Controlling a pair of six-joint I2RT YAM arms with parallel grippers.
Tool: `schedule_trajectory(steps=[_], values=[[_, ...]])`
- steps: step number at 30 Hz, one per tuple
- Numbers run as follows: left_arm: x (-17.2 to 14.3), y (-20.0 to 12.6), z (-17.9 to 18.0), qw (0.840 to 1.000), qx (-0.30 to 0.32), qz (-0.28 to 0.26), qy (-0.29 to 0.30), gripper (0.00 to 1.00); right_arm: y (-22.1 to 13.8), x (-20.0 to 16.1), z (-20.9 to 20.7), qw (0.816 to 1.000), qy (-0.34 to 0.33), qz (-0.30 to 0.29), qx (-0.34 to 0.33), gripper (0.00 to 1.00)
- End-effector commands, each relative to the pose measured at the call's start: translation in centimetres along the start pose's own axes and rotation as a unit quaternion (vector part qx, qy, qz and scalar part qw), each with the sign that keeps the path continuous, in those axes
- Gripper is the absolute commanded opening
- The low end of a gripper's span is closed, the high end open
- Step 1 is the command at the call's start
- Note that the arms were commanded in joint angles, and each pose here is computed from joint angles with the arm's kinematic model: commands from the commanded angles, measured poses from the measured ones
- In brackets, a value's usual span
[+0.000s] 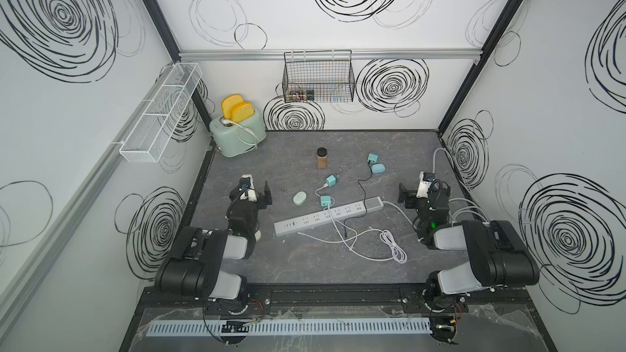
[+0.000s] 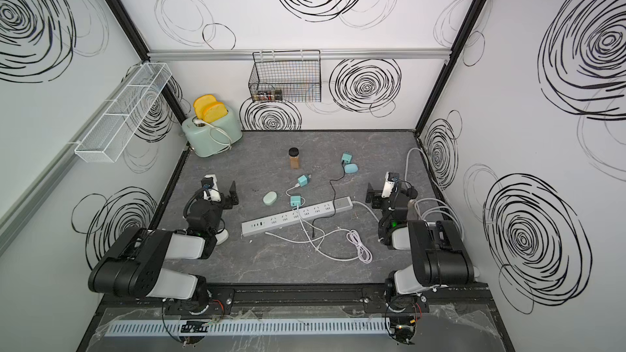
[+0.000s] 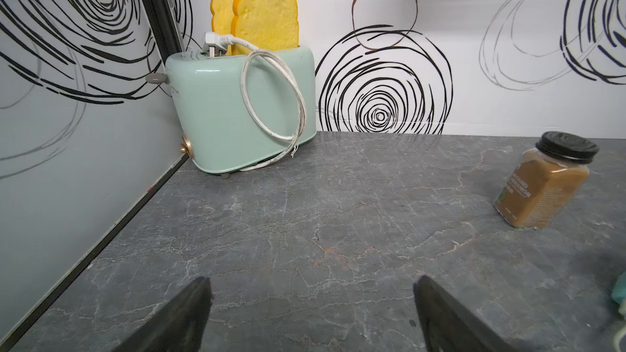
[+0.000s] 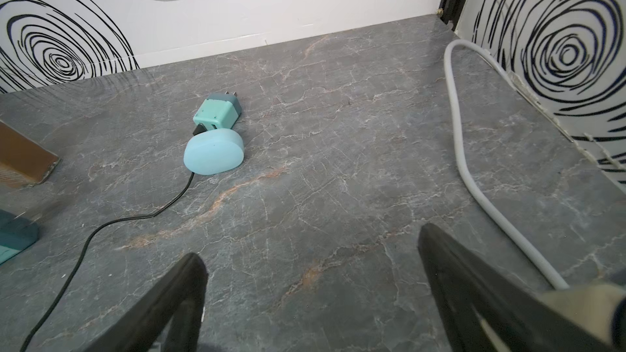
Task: Charge the bluetooth headset
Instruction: Pick up the plug from the center of the board.
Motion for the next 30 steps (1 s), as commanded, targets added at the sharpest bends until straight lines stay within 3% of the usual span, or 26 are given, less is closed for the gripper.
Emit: schedule_trajectory(steps=[1,19,21,24,26,30], values=[[1.3,0.4,0.3,0.999,0.002,-0.032,-0.002,0.96,0.4,1.1,0.5,1.000,0.005,-0.025,0.010,0.98],[1.5,0.5,0.4,0.999,-0.007,-0.037,-0.007,0.97,0.3,1.2,0.5,1.000,0.004,-0.027,0.010,0.98],[3.0,0.7,0.8,0.999,0.018,-0.031,-0.006,0.98,0.1,2.6,0.8,0.999,-0.010,-0.046,0.009,0.98],[6.2,0.1,1.2,0.997,0.078,-0.015,-0.014,0.98,0.6,6.1,1.7,0.999,0.018,-0.016,-0.037,0.99],[8.3,-0.8,0.5,0.996,0.056,-0.041,-0.047,0.97,0.6,8.2,2.7,0.998,0.051,-0.005,-0.029,0.97],[12.0,-1.8,-2.5,0.994,-0.002,-0.056,-0.094,0.96,0.9,11.3,6.0,0.995,0.077,0.016,0.054,0.87]])
Point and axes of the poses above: each gripper's point midway between its finger pads, its own y axis out along the fingers, its own z axis along the line the jaws close on, x = y × z, the point moved 7 cm from there along -y, back along the fingers, and after that the axes turned 14 degrees about y, right-handed, at the moved point
